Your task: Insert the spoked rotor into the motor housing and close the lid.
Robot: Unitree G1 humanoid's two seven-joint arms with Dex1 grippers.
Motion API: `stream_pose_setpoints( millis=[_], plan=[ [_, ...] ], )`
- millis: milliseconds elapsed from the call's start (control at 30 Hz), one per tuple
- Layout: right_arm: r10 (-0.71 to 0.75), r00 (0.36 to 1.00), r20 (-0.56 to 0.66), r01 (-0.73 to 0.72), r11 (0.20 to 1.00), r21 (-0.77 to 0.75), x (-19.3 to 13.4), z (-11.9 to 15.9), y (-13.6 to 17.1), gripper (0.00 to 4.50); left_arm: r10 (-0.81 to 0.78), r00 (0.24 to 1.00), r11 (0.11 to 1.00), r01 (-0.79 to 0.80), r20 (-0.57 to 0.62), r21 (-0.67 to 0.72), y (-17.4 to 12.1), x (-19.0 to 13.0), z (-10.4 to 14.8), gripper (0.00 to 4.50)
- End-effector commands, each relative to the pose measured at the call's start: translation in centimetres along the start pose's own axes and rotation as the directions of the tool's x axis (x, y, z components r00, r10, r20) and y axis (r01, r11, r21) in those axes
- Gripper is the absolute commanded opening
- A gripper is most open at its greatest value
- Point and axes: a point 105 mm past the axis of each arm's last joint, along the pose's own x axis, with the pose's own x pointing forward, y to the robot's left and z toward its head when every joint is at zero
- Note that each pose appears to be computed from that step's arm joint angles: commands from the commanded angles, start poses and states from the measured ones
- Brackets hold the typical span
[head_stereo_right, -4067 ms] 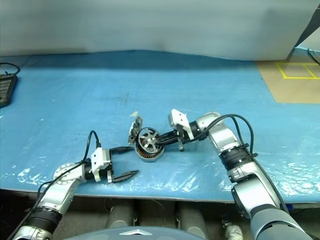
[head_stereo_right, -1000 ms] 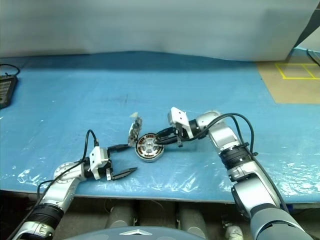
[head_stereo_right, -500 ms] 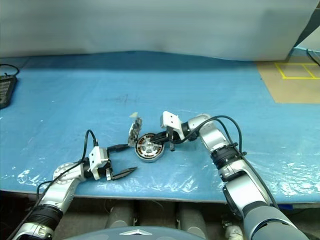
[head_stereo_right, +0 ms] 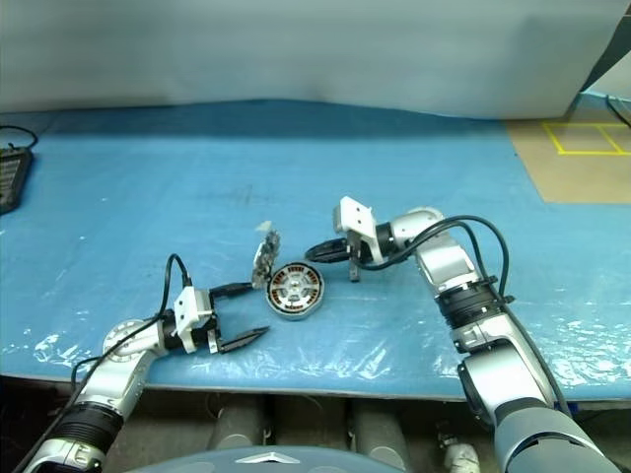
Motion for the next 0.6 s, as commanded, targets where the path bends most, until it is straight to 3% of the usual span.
stream_pose_setpoints(
  millis=[33,200,300,433,567,600],
  plan=[
    [-0.035,0.999,-0.015,0.034,0.996,-0.081,-0.8,0.9,-0.8,0.05,0.023,1.0,1.0,-0.023,0.001,0.009,0.5,-0.5,0.3,4.5],
    [-0.115,0.991,-0.065,0.097,0.967,-0.235,-1.5,2.2,-3.0,0.05,0.043,0.999,0.999,-0.043,0.001,0.007,0.7,-0.8,0.3,4.5],
    [-0.129,0.987,-0.092,0.092,0.939,-0.333,-2.1,3.3,-4.1,0.59,0.051,0.999,0.999,-0.051,0.001,0.005,0.7,-0.9,0.2,4.5],
    [-0.184,0.981,-0.059,0.142,0.896,-0.421,-2.3,5.9,-6.2,1.89,0.077,0.997,0.997,-0.077,0.002,0.003,0.8,-1.1,0.2,4.5],
    [-0.114,0.992,0.057,0.126,0.922,-0.367,-1.0,8.5,-6.2,1.89,0.104,0.995,0.995,-0.104,0.005,-0.001,0.8,-1.3,0.1,4.5],
    [-0.105,0.99,0.092,0.13,0.932,-0.339,-0.5,9.0,-6.2,1.44,0.11,0.994,0.994,-0.11,0.005,-0.002,0.7,-1.4,0.1,4.5]
  ],
)
